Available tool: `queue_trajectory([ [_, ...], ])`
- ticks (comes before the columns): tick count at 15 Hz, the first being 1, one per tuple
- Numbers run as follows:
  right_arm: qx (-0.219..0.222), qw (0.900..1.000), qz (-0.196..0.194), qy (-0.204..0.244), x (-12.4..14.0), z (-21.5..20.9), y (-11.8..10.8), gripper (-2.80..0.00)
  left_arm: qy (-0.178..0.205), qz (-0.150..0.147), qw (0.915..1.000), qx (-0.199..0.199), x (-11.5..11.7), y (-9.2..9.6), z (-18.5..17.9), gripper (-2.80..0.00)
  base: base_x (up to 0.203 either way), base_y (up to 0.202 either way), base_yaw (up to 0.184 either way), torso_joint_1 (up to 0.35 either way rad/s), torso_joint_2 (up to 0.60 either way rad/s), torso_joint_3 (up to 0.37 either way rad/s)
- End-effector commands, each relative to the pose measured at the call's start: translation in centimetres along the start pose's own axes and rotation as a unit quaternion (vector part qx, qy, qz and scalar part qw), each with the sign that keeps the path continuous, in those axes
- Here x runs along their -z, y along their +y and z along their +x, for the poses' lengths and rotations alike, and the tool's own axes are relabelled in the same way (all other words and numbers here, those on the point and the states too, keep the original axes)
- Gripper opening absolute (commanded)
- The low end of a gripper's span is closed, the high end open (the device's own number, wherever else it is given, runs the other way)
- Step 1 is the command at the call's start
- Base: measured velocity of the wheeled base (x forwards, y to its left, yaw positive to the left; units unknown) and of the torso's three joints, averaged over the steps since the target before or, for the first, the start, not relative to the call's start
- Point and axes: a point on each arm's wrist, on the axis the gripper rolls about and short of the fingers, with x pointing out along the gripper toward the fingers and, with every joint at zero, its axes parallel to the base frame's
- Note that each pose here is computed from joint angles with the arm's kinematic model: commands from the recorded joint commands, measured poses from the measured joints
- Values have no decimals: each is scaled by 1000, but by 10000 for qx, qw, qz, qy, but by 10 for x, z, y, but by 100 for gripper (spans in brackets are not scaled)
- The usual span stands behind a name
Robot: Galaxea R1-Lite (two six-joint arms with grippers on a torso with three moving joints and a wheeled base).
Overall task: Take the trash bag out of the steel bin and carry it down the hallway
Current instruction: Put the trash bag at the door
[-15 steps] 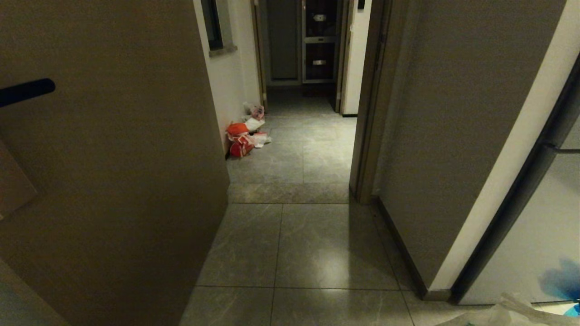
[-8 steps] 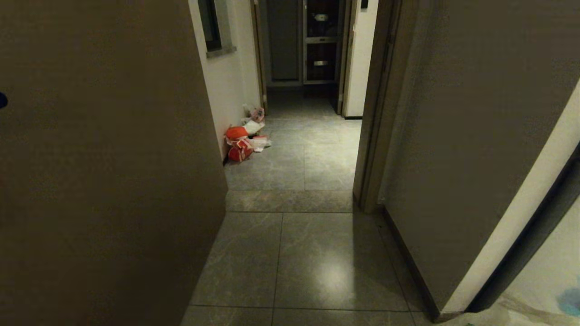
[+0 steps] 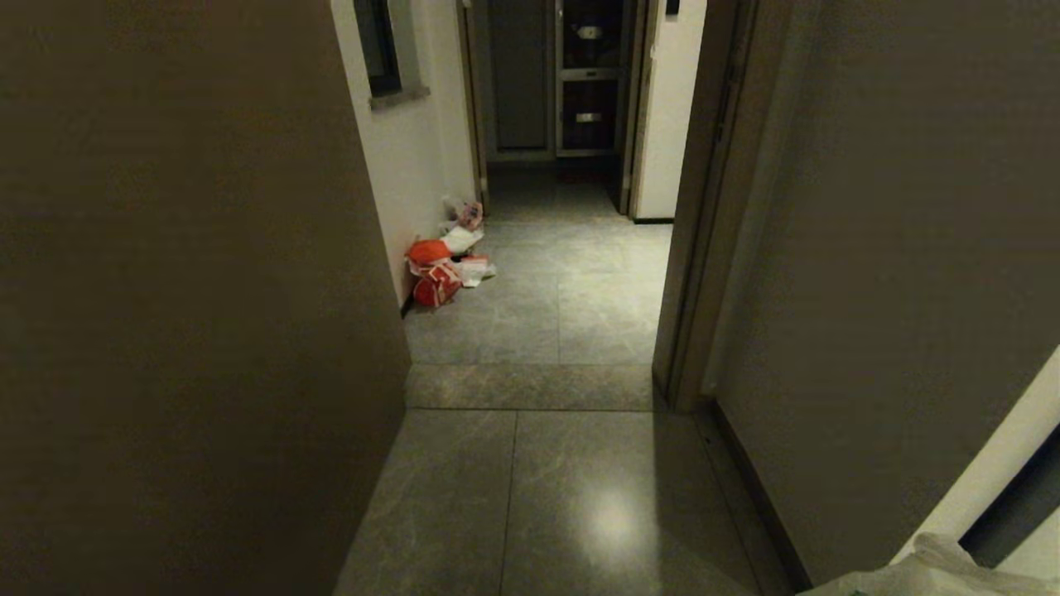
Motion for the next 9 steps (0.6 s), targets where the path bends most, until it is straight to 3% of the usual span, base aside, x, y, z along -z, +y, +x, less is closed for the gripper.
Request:
queue_trajectory([
  [1,-4,10000,-1,69,3,1,0,-280,1,1,10000,-1,0,0,0,-280,193,0,-2,3,2,2],
  [9,-4,10000,-1,69,3,1,0,-280,7,1,10000,-1,0,0,0,-280,192,0,1,1,1,2],
])
